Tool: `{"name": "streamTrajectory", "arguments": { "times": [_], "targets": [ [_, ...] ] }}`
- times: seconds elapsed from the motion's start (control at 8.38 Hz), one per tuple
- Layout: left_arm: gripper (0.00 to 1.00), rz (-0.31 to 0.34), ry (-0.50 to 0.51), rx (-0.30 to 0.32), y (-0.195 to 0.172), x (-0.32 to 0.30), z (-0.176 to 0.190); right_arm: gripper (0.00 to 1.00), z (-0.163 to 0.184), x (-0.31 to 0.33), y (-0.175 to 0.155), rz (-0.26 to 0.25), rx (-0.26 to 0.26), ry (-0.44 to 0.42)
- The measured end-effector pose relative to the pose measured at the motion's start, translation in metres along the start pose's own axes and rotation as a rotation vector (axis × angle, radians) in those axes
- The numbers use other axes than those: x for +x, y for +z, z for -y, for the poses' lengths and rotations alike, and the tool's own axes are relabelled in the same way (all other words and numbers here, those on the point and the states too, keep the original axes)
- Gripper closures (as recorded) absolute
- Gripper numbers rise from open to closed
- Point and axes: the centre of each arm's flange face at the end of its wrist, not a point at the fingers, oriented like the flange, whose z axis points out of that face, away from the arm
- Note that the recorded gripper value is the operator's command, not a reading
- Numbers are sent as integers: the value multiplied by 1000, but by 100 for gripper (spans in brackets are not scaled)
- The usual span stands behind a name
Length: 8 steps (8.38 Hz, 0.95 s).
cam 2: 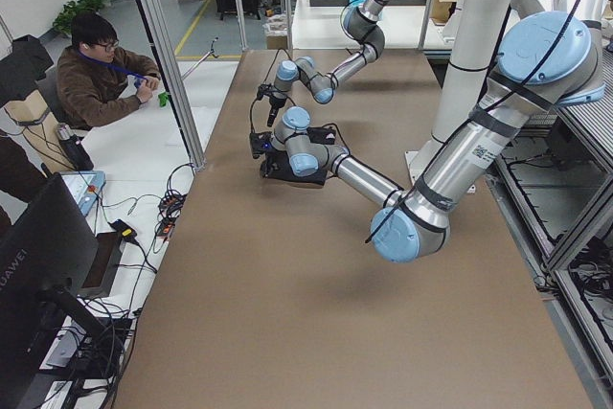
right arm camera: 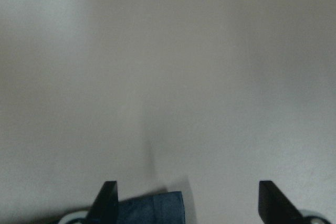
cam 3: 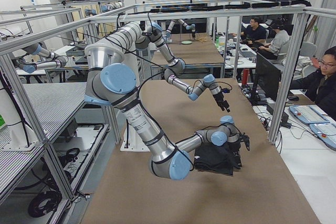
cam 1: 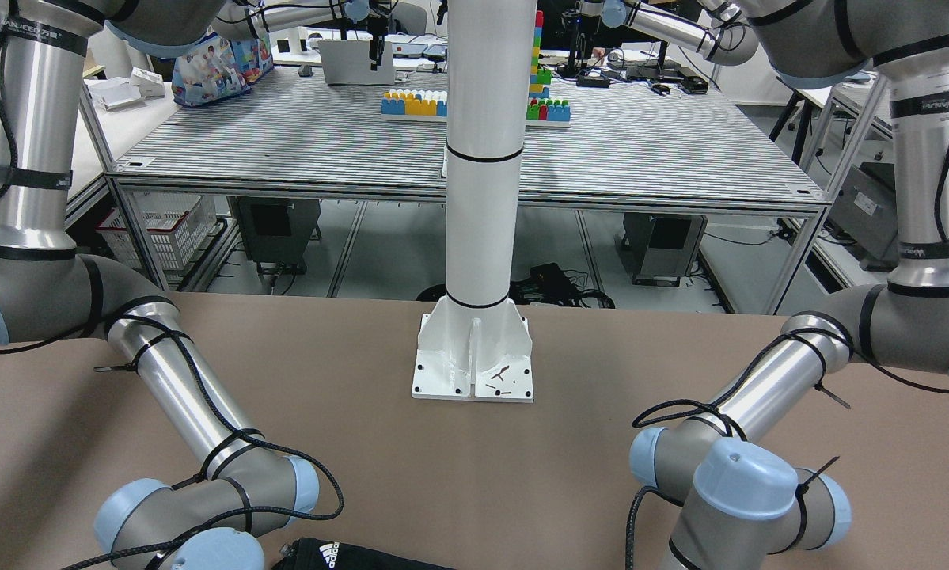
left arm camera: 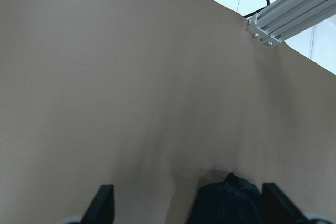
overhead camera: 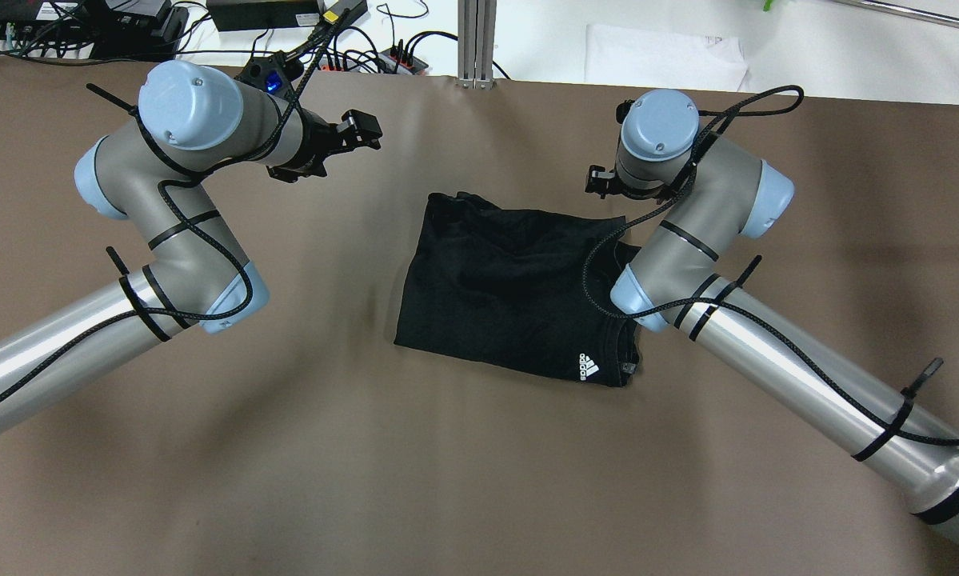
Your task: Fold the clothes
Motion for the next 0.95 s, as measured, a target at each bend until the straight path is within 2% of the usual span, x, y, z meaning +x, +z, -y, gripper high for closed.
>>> {"name": "streamTrajectory", "arguments": {
  "times": [0.24,0.48,0.6,0.83,0.95],
  "targets": [
    [0,2,62,10,-6,-5,13,5,29,22,-16,26,-14,-47],
    [0,45,187,30,-23,-51,60,5,60,67,-31,67,-57,-143],
    [0,77,238,48,-33,-82,87,5,63,99,-28,68,-74,-217],
    [0,162,304,87,-56,-155,135,5,62,200,-15,29,-89,-338],
    [0,212,358,105,-71,-196,155,5,59,264,-7,-6,-101,-405]
  ]
}}
